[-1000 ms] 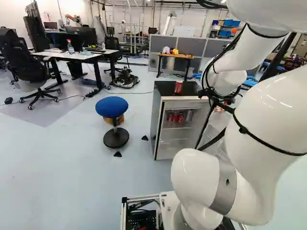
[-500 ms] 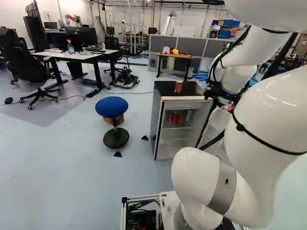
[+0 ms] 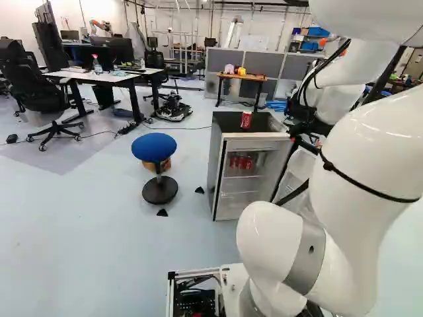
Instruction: Grab a drink from the fridge
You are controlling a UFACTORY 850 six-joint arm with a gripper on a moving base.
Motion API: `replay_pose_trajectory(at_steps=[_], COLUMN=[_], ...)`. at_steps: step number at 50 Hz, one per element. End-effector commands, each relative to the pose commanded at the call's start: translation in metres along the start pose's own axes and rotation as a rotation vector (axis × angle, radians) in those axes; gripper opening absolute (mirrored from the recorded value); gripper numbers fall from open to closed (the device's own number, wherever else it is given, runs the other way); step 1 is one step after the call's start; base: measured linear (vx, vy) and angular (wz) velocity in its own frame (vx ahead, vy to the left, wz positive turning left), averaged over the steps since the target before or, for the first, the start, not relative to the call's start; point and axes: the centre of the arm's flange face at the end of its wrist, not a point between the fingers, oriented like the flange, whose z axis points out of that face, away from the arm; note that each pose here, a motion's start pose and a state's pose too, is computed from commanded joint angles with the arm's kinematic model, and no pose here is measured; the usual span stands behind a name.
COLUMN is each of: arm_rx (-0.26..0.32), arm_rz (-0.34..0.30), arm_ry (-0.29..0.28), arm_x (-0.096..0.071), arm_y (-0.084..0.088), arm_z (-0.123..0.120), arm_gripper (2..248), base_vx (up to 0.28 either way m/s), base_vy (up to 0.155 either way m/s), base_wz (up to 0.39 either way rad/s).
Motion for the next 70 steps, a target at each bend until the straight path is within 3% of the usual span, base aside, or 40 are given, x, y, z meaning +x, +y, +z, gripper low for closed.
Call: replay_pose_trajectory(at_steps=[18, 70], arm_rx=[-0.02, -0.079], arm_rz=[0.033, 0.129], arm_ry=[-0.063, -0.038], arm_x=[0.02, 0.081], arm_y=[0.019, 0.086], arm_z=[0.016, 0.056], arm_gripper=[247, 247], base_vx=[0.0, 0.0], base_vy=[0.0, 0.0], base_wz=[0.0, 0.0])
